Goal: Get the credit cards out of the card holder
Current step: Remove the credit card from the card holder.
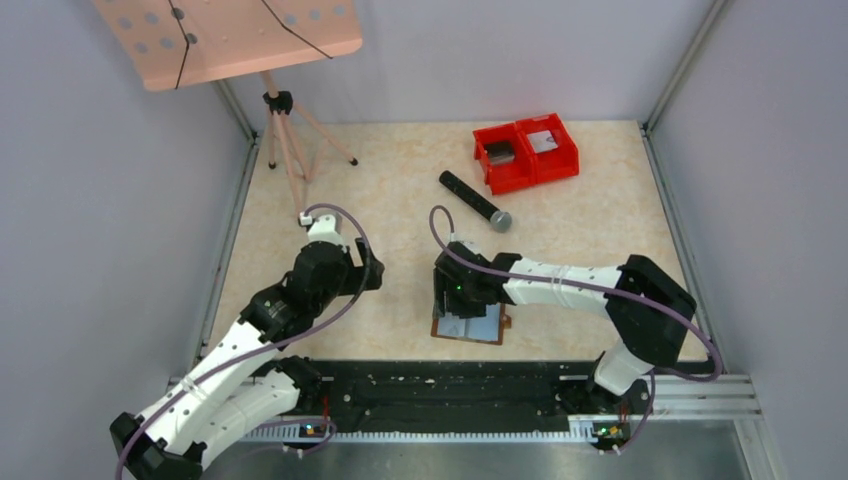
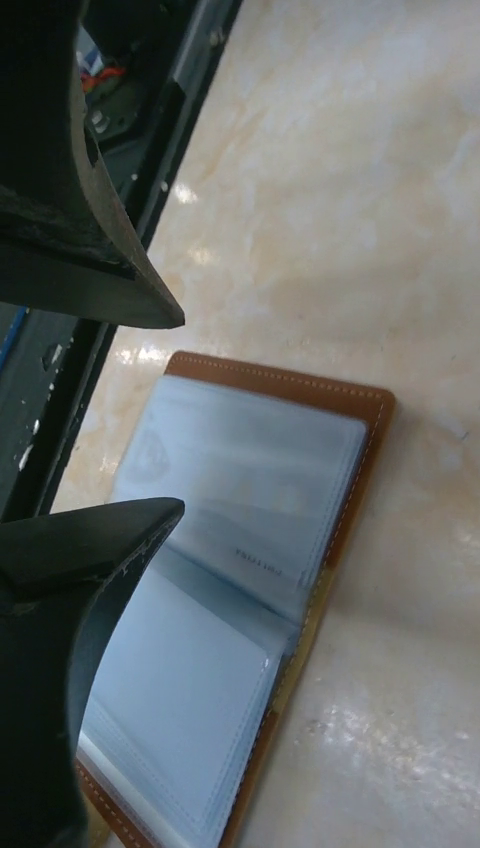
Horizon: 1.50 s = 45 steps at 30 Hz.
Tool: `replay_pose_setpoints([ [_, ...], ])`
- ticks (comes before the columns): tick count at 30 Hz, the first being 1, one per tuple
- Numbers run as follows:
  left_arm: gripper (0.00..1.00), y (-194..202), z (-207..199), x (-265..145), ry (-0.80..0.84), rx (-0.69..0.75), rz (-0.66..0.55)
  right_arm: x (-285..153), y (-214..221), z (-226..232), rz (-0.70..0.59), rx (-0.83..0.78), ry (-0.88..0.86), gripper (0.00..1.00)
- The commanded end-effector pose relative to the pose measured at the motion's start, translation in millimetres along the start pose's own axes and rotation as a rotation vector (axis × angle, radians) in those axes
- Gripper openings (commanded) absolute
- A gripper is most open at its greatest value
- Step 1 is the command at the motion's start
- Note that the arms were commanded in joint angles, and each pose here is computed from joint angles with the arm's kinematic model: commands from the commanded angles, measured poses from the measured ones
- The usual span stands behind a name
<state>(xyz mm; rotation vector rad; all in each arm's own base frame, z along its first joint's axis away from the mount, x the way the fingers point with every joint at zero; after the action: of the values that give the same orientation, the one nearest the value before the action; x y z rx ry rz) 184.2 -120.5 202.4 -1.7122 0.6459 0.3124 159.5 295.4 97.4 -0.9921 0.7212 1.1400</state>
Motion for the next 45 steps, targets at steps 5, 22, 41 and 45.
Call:
replay_pose_setpoints([
  [5,0.89,1,8,-4,-0.03,-0.012,-0.026,10,5,-6,-0.096,0.026,0.143,0.67],
  [22,0.89,7,19,4,-0.131,-0.042,-0.014,29,1,-15,-0.145,-0.117,0.28,0.64],
  [41,0.83,43,-2,19,0.018,-0.189,0.114,34,17,17,-0.063,-0.155,-0.028,0.55],
  [45,0.8,51,-9,24,0.052,-0.19,0.164,31,17,23,-0.063,-0.15,-0.079,0.56],
])
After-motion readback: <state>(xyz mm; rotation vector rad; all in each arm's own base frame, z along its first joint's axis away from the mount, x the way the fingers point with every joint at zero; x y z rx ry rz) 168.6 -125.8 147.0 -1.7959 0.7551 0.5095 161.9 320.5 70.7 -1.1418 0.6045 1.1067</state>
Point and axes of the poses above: each gripper's point midway between its finger pads, its own x axis out along the fingers, its own z axis along the line the jaws close on, y = z × x, the point moved 5 cm from there along -x, back along the fingers, and after that the axes turned 7 degrees about x, right-handed, at the moved point
